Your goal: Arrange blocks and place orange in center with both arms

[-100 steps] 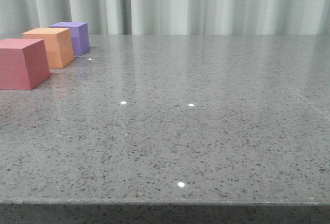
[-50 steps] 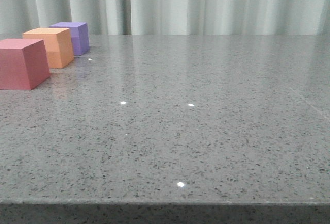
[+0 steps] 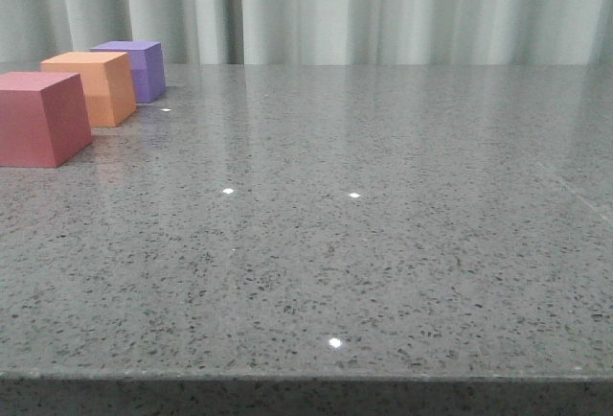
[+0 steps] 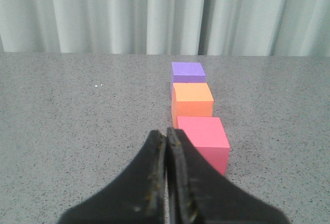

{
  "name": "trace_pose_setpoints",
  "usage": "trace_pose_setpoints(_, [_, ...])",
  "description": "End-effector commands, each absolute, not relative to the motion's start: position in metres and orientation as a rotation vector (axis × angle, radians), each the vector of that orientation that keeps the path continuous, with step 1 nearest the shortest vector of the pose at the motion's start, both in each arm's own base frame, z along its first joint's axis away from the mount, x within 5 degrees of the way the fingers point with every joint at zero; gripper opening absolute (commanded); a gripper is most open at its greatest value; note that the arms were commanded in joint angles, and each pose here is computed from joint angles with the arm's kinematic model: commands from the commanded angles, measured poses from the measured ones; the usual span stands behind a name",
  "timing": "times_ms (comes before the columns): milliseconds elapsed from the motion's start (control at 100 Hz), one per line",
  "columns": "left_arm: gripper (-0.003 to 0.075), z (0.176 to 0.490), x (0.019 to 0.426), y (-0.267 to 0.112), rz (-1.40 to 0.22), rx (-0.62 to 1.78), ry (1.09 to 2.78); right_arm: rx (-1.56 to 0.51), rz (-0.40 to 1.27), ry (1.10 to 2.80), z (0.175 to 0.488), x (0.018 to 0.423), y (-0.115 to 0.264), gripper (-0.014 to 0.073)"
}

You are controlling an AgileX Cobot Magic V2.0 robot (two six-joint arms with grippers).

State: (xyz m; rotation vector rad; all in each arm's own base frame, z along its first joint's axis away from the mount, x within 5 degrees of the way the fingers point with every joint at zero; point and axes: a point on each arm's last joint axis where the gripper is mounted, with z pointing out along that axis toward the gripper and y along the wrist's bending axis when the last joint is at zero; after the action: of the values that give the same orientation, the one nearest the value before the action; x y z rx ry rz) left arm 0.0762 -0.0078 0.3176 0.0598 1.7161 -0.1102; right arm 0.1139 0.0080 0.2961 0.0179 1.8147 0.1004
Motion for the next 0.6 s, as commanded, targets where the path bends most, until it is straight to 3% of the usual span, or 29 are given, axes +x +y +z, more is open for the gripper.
trace_pose_setpoints(0, [-0.002, 0.333, 0.076, -0.009, -0.136, 0.05, 1.621, 0.001, 0.098, 1.714, 0.312, 0.115, 0.008, -0.0068])
trace_pose_setpoints(370, [-0.002, 0.331, 0.077, -0.009, -0.137, 0.05, 1.617, 0.001, 0.098, 1.714, 0.312, 0.115, 0.008, -0.0068])
trace_pose_setpoints(590, [-0.002, 0.314, 0.077, -0.011, -0.108, 0.108, 1.467, 0.001, 0.098, 1.714, 0.312, 0.115, 0.008, -0.0068])
